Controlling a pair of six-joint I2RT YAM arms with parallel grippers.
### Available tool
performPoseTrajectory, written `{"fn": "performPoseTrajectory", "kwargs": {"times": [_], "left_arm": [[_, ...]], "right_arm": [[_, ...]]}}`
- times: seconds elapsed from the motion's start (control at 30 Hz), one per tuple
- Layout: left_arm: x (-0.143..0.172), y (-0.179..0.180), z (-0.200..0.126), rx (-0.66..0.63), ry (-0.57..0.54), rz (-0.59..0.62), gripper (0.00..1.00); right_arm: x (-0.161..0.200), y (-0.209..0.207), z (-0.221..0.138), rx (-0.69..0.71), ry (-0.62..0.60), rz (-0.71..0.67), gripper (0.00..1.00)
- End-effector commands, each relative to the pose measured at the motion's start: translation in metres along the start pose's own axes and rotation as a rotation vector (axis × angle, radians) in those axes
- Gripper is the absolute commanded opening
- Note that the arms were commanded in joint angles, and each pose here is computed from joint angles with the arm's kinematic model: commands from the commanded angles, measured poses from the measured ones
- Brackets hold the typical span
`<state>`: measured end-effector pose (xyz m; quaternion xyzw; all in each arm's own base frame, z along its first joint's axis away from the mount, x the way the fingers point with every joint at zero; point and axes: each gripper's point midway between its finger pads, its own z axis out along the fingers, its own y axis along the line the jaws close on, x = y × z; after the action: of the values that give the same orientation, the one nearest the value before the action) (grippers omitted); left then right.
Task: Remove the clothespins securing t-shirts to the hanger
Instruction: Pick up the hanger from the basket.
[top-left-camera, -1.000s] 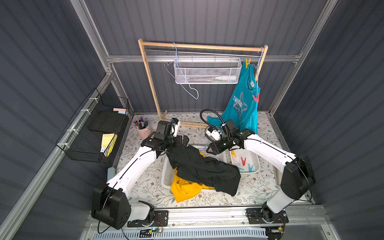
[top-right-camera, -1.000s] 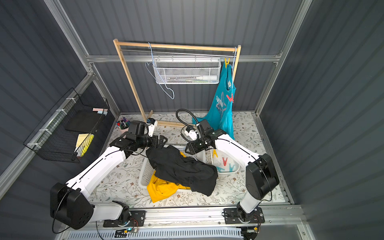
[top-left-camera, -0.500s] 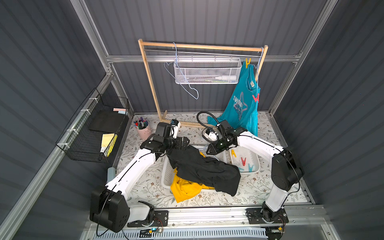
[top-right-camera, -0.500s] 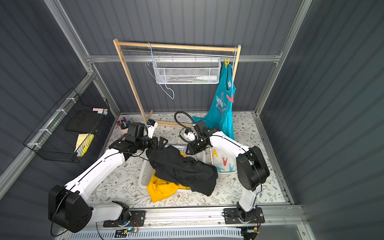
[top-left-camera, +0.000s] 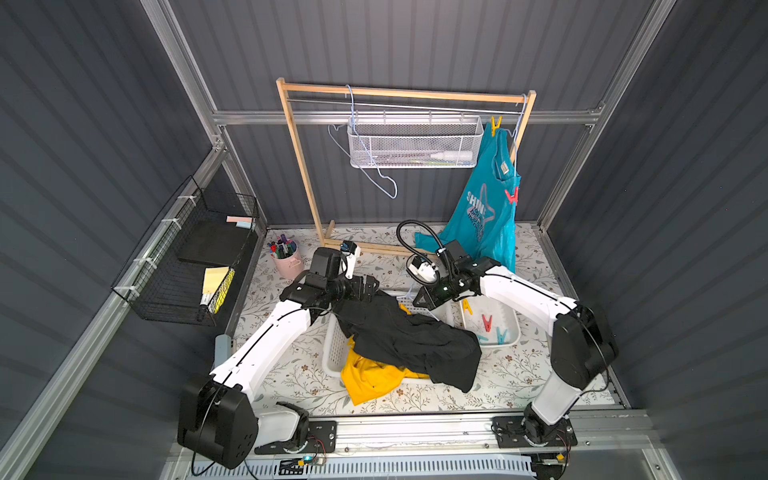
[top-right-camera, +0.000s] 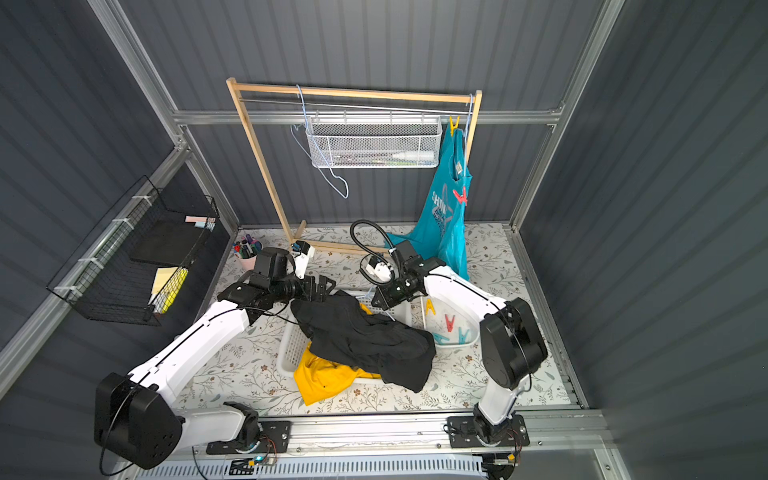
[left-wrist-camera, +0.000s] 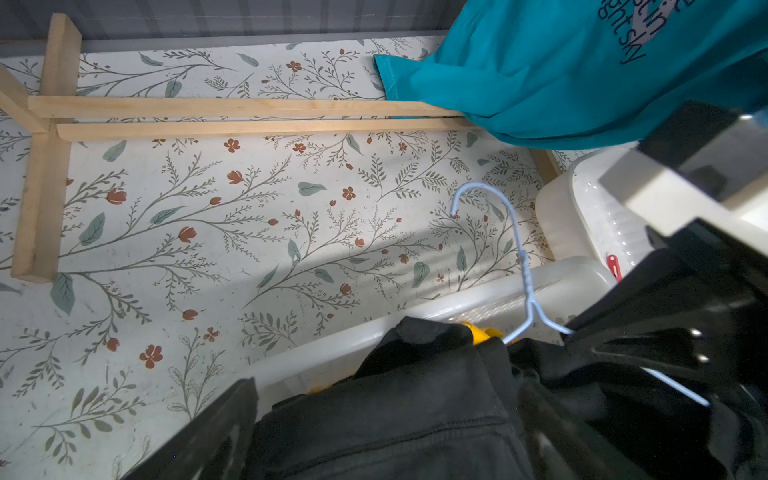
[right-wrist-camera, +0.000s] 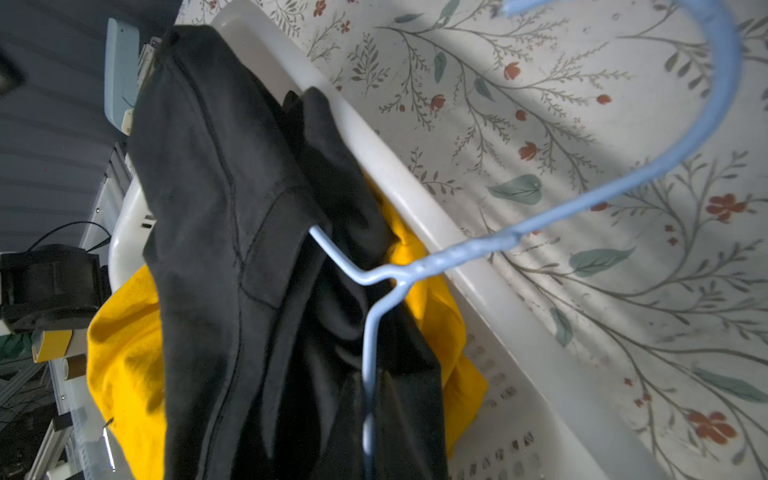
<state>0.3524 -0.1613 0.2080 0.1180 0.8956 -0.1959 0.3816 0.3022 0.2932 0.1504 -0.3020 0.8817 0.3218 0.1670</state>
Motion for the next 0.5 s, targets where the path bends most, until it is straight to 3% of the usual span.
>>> {"fn": "performPoseTrajectory", "kwargs": {"times": [0.0, 0.3, 0.47], "left_arm": [[-0.004, 0.006, -0.003, -0.034, -0.015, -0.005, 1.00], [-0.010, 0.015, 0.000, -0.091, -0.028, -0.027, 1.00], [-0.018, 0.012, -0.011, -0.092, -0.015, 0.011, 1.00]], "right_arm": [[-0.019, 0.026, -0.026, -0.052, -0.146, -0.079, 0.00], [-0.022, 0.068, -0.088, -0.045, -0.400, -0.226, 0.00], [-0.016, 0.078, -0.116, -0.016, -0.491, -0.233, 0.00]]}}
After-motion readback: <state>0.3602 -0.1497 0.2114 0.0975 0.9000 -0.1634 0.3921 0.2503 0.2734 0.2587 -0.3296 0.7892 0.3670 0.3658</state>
